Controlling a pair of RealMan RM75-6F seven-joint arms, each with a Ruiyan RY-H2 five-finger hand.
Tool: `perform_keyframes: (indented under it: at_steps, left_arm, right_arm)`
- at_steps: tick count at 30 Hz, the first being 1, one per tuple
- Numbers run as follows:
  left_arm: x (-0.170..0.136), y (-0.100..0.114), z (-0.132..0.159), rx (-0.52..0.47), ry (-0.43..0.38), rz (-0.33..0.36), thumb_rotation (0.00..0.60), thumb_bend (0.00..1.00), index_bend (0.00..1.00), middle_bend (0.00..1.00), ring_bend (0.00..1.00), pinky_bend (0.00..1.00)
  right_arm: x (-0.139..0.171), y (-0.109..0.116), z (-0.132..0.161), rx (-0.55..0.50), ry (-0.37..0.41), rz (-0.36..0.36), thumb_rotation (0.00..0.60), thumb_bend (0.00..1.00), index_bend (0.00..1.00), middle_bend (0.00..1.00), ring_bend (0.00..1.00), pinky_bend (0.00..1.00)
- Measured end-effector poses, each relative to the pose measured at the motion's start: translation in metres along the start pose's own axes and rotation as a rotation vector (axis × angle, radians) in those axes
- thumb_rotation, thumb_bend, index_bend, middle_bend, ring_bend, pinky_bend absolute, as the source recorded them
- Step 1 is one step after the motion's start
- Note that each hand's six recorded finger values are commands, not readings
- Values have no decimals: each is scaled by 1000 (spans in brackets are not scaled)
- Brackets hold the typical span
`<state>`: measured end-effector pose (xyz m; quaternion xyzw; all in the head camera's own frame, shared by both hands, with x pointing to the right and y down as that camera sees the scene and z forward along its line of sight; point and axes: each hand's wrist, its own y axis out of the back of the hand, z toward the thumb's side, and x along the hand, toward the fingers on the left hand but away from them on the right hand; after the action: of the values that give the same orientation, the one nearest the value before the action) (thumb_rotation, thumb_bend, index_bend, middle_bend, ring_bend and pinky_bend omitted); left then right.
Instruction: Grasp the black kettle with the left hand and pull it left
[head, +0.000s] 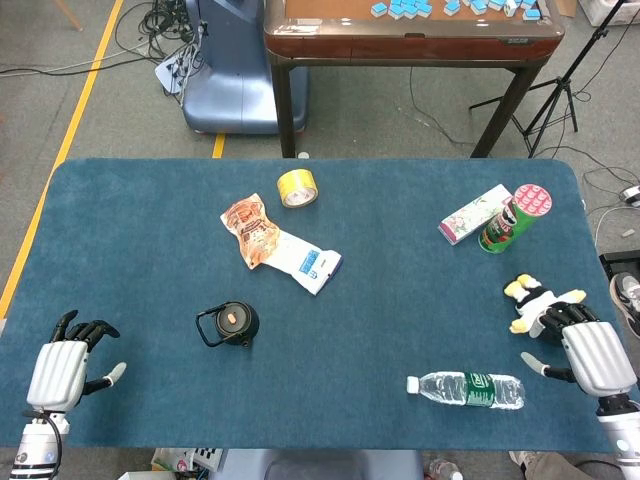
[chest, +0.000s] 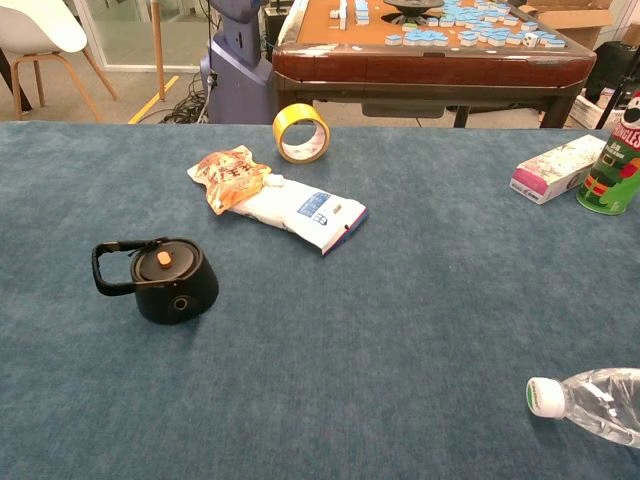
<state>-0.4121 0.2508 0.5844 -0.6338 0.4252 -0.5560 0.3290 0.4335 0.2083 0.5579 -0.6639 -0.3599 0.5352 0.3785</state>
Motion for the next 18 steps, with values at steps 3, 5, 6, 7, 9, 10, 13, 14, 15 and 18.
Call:
perform_keyframes:
  at_steps: [3,5,6,7,9,10,13,14,15,18]
  left_arm:
    - [0,-1,-1,5,-2,-2,600,167,421,373,327,76]
    - [1,-1,-1,9,-1,-2,600,168,421,372,327,76]
    - [1,0,-2,9,-1,-2,600,168,421,372,327,76]
    - [1,0,-2,9,-3,-2,600,167,421,372,327,76]
    - [2,1,-2,10,-10,3,600,167,421,373,327,76]
    - [3,2,-2,10,-15,6,600,168,421,373,327,76]
    - [7,4,-1,8,-42,7,600,168,421,372,327,76]
    - [8,4,0,7,-54,3,600,167,419,372,327,76]
    - [10,5,1,5,-66,-1,600,167,416,372,327,76]
    - [18,6,5,0,-127,-21,600,168,404,373,326,76]
  right_arm:
    - [0,0,0,0,0,-1,600,179,541,460,283,277]
    - [-1,2,1,1,3,-5,600,179,541,460,282,277]
    - [-1,3,1,1,4,-7,600,179,541,460,282,277]
    - [-1,4,1,2,6,-10,600,179,541,460,283,277]
    - [-2,7,2,4,9,-19,600,179,541,460,283,277]
    - [-2,9,2,5,10,-25,600,179,541,460,283,277]
    - [-4,16,3,11,11,-49,600,179,540,460,283,277]
    - [-5,19,3,13,10,-58,600,179,541,460,282,277]
    - [-5,21,3,15,8,-63,600,179,541,460,282,277]
    - [-6,26,3,22,0,-72,600,179,540,460,282,277]
